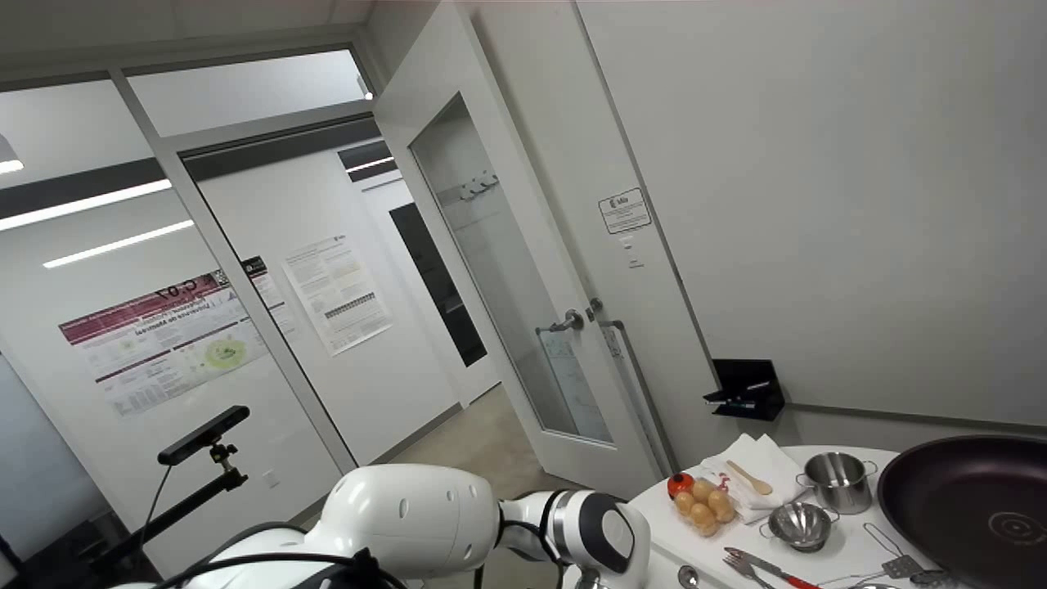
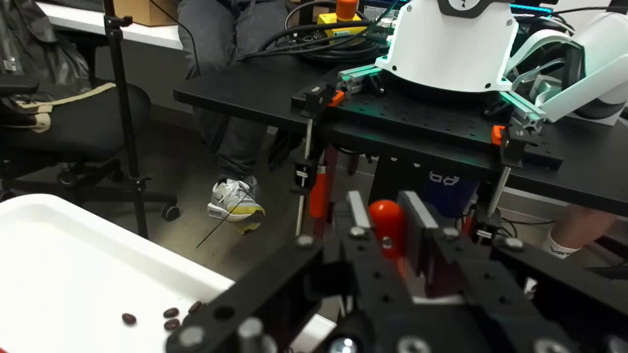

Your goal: Use the spoon to stir the contents in the red bowl

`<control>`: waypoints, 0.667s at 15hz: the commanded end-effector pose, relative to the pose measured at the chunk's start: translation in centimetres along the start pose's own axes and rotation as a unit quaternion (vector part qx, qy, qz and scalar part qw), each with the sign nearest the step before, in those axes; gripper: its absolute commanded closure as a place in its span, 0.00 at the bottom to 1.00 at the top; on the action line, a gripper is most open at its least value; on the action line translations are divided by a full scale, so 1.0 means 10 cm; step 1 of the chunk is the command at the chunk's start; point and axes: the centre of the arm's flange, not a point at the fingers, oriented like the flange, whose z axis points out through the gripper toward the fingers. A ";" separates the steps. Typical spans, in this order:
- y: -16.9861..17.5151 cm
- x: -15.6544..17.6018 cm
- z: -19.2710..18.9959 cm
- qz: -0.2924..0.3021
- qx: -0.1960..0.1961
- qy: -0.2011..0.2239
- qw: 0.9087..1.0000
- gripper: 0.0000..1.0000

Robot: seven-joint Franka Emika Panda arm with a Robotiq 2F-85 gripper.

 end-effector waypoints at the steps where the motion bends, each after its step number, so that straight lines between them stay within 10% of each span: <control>1: -0.36 -0.10 -0.14 -0.026 -0.023 0.032 0.999 0.91; 10: -0.80 -0.20 -0.48 -0.031 -0.081 0.064 0.994 0.91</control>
